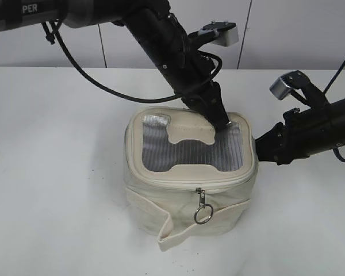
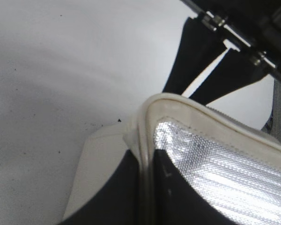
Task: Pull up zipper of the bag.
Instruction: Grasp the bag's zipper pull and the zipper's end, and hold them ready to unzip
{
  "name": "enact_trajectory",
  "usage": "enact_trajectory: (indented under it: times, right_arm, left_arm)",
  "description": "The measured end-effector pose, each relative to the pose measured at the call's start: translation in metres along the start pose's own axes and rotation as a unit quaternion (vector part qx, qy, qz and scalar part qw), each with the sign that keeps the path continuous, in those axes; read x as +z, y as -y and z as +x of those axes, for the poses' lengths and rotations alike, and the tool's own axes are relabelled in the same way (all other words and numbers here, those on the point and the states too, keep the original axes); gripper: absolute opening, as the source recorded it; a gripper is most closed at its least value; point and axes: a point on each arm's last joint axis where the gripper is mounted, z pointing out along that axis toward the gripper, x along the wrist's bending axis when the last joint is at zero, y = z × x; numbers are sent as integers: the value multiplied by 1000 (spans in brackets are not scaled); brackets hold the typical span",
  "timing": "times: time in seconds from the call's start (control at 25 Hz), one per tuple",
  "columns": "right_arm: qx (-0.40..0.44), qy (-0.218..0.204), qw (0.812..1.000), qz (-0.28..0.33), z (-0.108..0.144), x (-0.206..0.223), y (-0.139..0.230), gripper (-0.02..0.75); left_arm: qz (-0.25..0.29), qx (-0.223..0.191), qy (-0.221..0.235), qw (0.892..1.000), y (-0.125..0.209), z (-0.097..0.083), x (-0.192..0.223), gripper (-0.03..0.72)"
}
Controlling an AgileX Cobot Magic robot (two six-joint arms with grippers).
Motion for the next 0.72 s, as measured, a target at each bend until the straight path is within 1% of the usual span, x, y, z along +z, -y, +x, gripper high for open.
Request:
enact_trajectory:
  times: [0.04, 0.12, 0.36, 0.72]
  right_arm:
    - [1, -2, 1000, 2, 0, 0, 0, 27]
    - [15, -5, 1000, 10, 1, 0, 2, 7]
    - [75, 5, 996, 43, 6, -11, 2, 6]
    - [94, 14, 993, 74, 21, -35, -2, 6]
  left_arm:
    - [0, 0, 0, 1000, 0, 0, 0, 55]
    - [0, 0, 0, 1000, 0, 0, 0, 55]
    - [0, 0, 0, 1000, 0, 0, 0, 53]
    - [0, 0, 1, 1000, 0, 0, 0, 49]
